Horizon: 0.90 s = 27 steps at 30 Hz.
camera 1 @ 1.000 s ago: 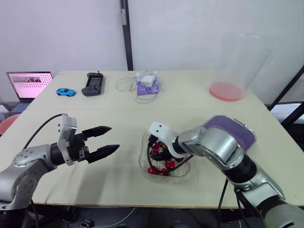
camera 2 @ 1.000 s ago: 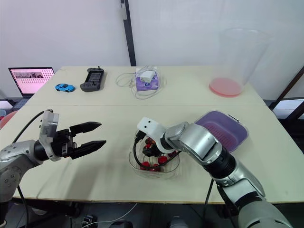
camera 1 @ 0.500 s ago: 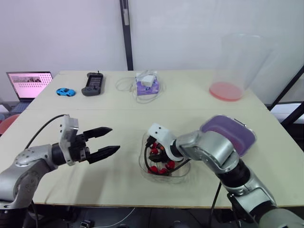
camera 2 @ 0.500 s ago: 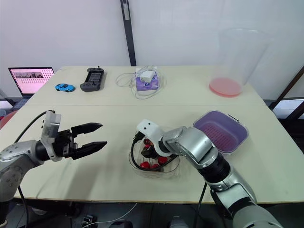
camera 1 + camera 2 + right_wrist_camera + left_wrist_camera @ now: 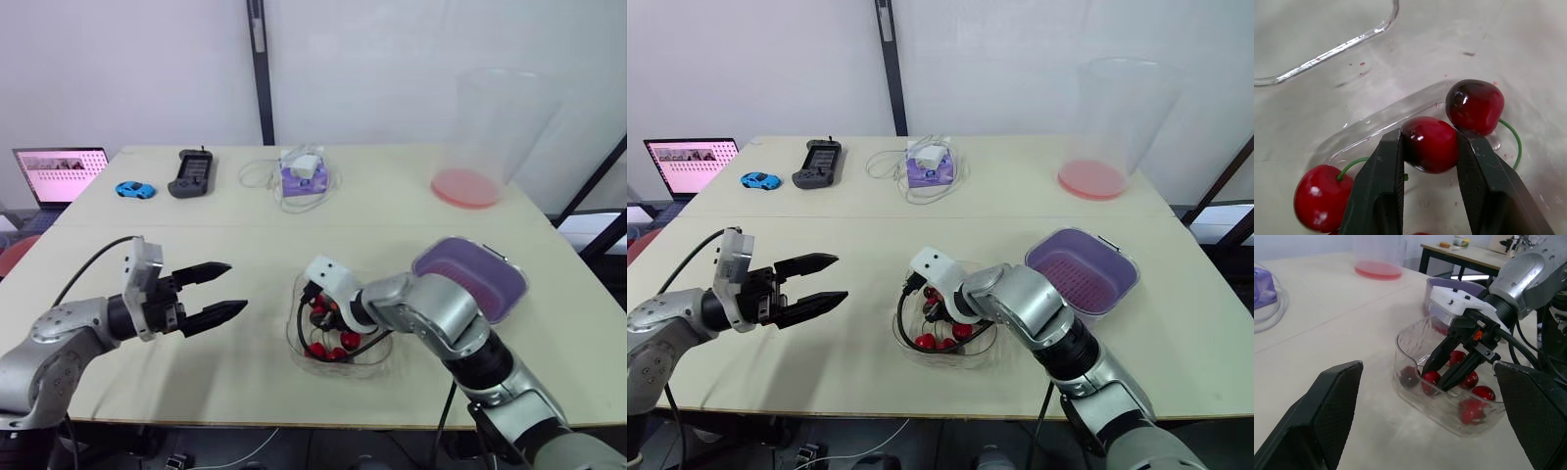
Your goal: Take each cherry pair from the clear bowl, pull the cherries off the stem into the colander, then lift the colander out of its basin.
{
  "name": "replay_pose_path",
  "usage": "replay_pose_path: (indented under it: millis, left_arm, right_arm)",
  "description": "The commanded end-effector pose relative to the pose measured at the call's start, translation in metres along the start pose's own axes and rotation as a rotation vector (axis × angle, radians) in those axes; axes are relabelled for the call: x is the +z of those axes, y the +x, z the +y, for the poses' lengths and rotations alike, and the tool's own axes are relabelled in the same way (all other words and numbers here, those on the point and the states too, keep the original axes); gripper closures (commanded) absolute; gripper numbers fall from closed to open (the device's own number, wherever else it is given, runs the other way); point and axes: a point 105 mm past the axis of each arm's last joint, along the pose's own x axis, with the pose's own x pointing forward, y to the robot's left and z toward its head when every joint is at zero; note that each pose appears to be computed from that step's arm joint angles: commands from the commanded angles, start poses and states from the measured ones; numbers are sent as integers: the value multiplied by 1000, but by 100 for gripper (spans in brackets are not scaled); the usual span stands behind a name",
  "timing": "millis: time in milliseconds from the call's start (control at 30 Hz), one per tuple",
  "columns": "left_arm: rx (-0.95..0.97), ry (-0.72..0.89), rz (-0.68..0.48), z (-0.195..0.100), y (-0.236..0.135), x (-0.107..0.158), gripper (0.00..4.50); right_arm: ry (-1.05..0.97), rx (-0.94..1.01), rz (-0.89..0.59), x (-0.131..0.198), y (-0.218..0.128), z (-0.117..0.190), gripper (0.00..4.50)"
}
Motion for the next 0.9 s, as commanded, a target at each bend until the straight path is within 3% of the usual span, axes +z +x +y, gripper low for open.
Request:
replay_pose_path:
  millis: [33,167,267,333,433,700,900]
  left_arm:
    - [-8,33,-15,0,1,9,0]
    - [-2,9,-36,2,1,11,0]
    - [-30,-49,-82,3,6,19,0]
    - [-80,-83,-102,1,10,25,0]
    - [-131,-116,-145,4,18,39,0]
    - [-227,-165,-178,22,44,54,0]
    - [-346,-183,-82,22,69,52,0]
  right_arm:
    - [-97,-1,-81,18,-13,1,319]
    - [-267,45,-192,36,-39,5,319]
    - [-634,2,-321,48,-75,2,319]
    - [-902,-53,-310,43,-93,-3,319]
    - [-1136,-117,-292,43,-113,-13,319]
    - [-1656,-254,-330,42,-121,-20,319]
    - [-1932,-295,-355,39,-120,-21,319]
